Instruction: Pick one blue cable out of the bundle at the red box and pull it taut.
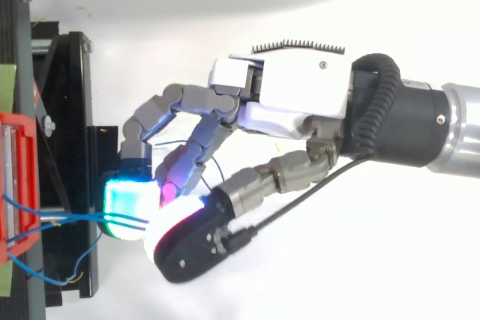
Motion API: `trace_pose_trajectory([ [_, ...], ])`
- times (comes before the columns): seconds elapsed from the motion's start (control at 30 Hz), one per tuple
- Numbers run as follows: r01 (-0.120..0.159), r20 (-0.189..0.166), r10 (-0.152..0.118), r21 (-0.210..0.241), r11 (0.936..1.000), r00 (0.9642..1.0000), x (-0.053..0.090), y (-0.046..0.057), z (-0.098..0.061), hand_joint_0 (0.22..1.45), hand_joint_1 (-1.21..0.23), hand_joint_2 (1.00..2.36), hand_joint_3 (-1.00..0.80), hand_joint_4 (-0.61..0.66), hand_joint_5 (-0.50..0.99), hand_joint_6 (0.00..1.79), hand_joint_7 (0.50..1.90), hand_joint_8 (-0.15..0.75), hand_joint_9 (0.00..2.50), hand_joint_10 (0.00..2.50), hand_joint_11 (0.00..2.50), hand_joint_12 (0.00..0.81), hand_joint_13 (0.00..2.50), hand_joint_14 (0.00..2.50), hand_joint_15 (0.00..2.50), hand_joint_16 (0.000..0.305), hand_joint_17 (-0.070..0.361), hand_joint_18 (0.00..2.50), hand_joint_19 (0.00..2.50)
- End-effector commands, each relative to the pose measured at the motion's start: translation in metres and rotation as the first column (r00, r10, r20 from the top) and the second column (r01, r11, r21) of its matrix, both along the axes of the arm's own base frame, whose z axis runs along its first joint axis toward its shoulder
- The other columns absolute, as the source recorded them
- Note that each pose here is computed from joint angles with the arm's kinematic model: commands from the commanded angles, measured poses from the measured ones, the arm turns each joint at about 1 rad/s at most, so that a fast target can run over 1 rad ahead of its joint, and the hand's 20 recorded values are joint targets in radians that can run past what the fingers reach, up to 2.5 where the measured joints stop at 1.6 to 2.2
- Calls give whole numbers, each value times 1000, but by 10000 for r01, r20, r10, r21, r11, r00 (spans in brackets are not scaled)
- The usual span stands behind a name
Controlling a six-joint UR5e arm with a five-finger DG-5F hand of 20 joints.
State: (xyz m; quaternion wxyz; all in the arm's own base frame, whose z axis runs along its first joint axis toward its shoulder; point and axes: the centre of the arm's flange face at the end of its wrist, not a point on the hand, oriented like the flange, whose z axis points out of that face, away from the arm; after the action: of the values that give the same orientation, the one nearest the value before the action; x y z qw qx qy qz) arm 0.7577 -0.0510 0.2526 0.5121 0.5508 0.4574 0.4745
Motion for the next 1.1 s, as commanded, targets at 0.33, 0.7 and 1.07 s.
trace_pose_trajectory([
  [0.33,1,-26,-1,26,10000,10000,0,0,0,734,-889,1002,-483,-129,-126,953,944,349,1038,8,841,358,846,13,418,47,106,734,412],
  [0.7,17,-9,-17,43,10000,10000,0,0,0,680,-894,1000,-500,-52,-144,956,814,349,1147,6,1034,358,852,13,418,48,107,748,398],
  [1.07,17,-24,-17,41,10000,10000,0,0,0,607,-1005,1000,-500,-59,-196,969,657,241,944,2,1019,340,775,14,401,46,104,686,355],
])
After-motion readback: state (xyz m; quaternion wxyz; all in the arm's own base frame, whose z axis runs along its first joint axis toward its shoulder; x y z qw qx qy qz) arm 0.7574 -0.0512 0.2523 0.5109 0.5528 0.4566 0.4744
